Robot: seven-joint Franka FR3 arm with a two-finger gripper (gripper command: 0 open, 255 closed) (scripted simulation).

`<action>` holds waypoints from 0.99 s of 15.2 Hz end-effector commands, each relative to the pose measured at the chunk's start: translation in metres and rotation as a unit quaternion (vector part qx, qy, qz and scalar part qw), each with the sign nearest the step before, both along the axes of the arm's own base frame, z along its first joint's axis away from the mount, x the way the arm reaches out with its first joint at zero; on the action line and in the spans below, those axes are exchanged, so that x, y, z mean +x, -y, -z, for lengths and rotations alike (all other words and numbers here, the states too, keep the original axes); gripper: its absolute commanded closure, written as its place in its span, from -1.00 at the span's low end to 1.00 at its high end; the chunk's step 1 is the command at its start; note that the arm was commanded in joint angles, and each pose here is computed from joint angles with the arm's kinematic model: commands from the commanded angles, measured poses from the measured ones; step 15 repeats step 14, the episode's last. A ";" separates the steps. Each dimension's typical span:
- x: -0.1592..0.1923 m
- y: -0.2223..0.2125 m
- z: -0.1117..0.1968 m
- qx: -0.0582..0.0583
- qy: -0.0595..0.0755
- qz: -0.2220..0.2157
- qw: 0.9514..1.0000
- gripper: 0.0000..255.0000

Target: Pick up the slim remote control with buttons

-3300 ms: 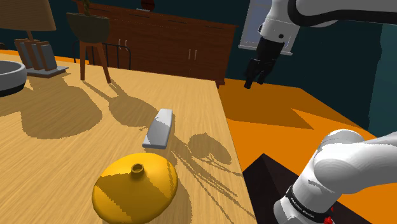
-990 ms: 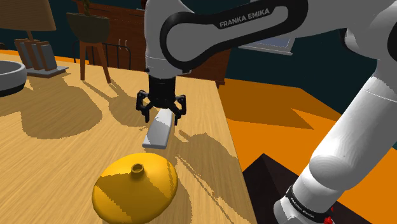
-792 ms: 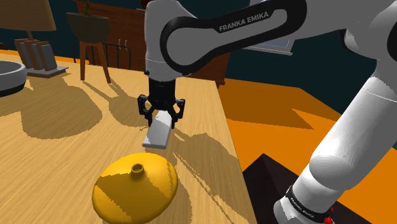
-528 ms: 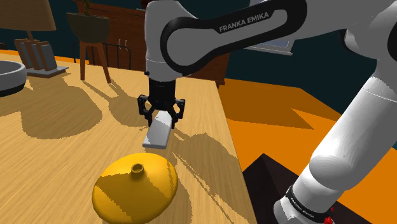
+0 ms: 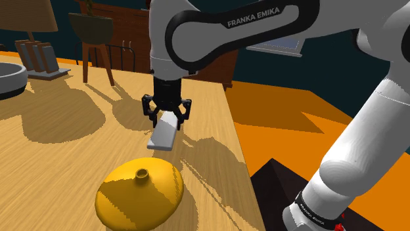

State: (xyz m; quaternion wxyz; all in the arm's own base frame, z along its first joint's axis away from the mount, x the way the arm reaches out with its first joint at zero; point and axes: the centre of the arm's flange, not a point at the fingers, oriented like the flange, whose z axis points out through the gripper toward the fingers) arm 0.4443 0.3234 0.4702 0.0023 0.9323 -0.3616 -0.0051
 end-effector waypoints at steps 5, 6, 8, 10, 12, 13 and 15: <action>0.000 0.000 -0.032 0.000 0.000 0.000 1.000 1.00; 0.000 0.000 -0.037 0.000 0.000 0.000 1.000 1.00; 0.000 0.000 -0.047 0.000 0.000 0.000 1.000 1.00; 0.000 0.000 -0.058 0.000 0.000 0.000 1.000 1.00; 0.000 0.000 -0.069 0.000 0.000 0.000 1.000 1.00; 0.000 0.000 -0.069 0.000 0.000 0.000 1.000 1.00; 0.000 0.000 -0.069 0.000 0.000 0.000 1.000 1.00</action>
